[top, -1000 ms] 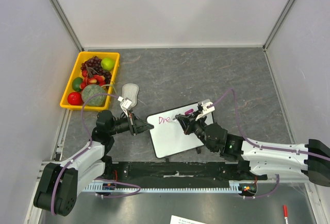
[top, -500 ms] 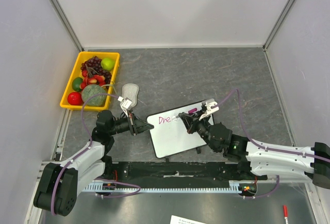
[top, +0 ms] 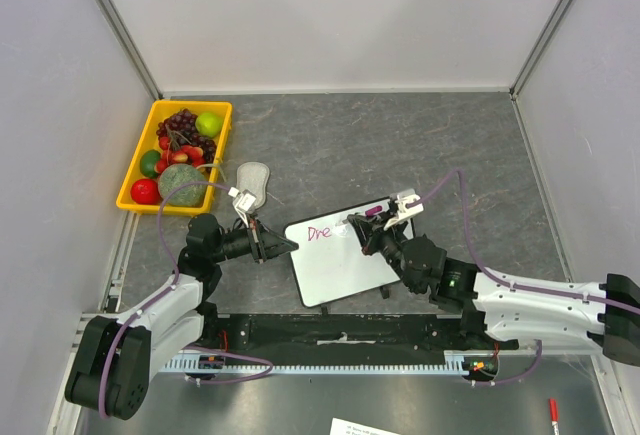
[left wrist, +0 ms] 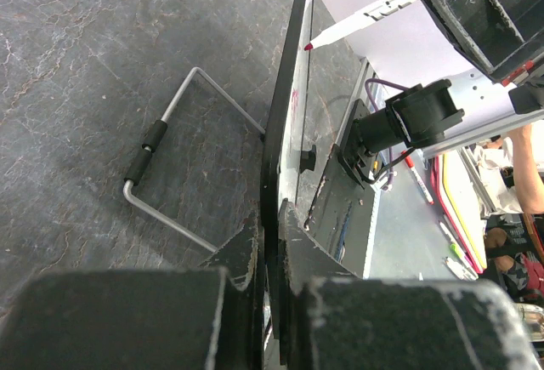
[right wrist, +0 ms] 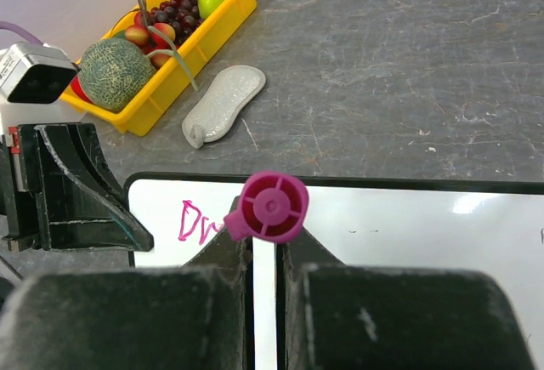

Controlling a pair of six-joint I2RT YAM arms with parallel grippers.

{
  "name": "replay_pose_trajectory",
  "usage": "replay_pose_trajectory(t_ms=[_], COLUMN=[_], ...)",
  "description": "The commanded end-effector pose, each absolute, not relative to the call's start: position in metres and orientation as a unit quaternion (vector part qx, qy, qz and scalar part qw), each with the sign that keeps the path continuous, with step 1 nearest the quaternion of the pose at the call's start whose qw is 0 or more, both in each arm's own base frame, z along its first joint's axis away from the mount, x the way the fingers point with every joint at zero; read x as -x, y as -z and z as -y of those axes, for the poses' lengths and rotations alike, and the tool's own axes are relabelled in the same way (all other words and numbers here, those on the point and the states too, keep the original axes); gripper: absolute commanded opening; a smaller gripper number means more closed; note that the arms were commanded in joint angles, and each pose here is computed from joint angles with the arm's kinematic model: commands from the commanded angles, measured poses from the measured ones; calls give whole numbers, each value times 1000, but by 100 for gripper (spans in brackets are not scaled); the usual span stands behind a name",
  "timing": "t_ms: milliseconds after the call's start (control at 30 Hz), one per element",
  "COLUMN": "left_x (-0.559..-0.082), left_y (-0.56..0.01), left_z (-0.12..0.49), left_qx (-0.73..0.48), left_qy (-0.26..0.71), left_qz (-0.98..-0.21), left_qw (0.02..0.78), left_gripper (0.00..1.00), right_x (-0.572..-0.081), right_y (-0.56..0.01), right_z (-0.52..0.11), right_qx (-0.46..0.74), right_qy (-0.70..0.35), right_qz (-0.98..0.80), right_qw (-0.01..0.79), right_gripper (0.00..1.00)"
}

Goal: Write a sentence on the whiteboard

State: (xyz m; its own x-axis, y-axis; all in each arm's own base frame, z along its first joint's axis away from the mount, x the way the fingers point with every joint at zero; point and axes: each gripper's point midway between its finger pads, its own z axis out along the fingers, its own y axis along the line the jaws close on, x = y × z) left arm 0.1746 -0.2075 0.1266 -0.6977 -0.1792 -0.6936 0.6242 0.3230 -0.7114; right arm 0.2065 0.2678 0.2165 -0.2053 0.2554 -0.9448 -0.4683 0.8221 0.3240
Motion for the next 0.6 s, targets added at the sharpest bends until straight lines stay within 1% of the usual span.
replay_pose_trajectory(t_ms=[0, 567], left_x=[-175, -175], left_y=[-128, -128], left_z=[207, 207], left_qx=[-181, -182], left_qy=[552, 551], left_qz=[-718, -718], left_qw=[384, 384], left_gripper=[2, 2], right_x=[-215, -208], right_y=[-231, -212], right_z=[-265, -274], right_qx=[43, 75], right_qy=[-292, -300], right_qz=[-708, -723], right_qw=[641, 618], right_gripper=[0, 0])
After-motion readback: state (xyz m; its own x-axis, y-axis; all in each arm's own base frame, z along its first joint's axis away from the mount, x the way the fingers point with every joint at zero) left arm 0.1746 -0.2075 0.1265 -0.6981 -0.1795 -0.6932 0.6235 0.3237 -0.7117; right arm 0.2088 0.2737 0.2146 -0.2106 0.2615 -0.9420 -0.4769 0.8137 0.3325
